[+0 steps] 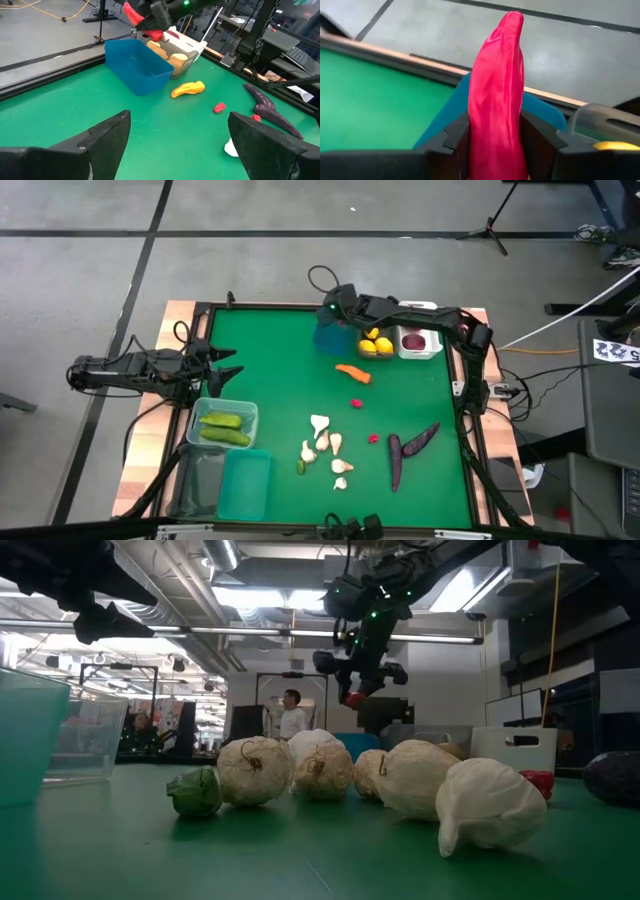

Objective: Sort produce into baskets
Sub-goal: Put the red chili paper into the blue bin

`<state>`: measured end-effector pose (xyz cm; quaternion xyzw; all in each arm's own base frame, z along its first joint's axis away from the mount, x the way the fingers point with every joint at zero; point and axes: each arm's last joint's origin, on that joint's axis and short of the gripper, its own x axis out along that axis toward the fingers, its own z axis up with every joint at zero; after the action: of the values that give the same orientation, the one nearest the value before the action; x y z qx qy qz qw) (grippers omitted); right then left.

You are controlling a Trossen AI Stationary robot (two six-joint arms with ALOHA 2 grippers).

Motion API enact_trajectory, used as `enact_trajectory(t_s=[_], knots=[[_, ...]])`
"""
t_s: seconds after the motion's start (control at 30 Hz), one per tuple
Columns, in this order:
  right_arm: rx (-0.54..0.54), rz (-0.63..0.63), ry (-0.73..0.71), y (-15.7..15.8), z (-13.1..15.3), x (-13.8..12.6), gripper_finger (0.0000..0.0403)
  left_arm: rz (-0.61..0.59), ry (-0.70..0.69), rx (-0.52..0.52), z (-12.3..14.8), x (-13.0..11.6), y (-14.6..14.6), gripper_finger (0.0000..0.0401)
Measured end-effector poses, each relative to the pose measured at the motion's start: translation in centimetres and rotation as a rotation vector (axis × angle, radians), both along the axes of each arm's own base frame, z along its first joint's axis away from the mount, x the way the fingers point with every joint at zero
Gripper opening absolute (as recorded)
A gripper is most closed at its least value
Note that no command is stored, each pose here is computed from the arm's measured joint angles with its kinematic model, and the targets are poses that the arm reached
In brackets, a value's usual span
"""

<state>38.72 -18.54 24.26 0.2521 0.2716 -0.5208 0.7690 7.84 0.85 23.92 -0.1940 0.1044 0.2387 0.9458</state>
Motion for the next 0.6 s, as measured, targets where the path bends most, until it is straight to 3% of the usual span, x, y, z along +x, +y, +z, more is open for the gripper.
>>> enact_trajectory(t_s=[0.13, 0.37, 0.6], knots=[[0.017, -0.052, -0.009, 0.2, -1.2, 0.5, 0.0140, 0.000, 0.000, 0.000, 0.0, 0.0, 0.0, 0.0329], [0.062, -0.022, 0.053, 0.7, -4.2, 1.6, 0.0140, 0.001, -0.001, -0.001, 0.0, 0.0, 0.0, 0.0329], [0.057, -0.014, 0.087, 0.6, -4.8, 1.6, 0.0141, 0.006, -0.008, -0.017, 0.0, 0.0, 0.0, 0.0329]])
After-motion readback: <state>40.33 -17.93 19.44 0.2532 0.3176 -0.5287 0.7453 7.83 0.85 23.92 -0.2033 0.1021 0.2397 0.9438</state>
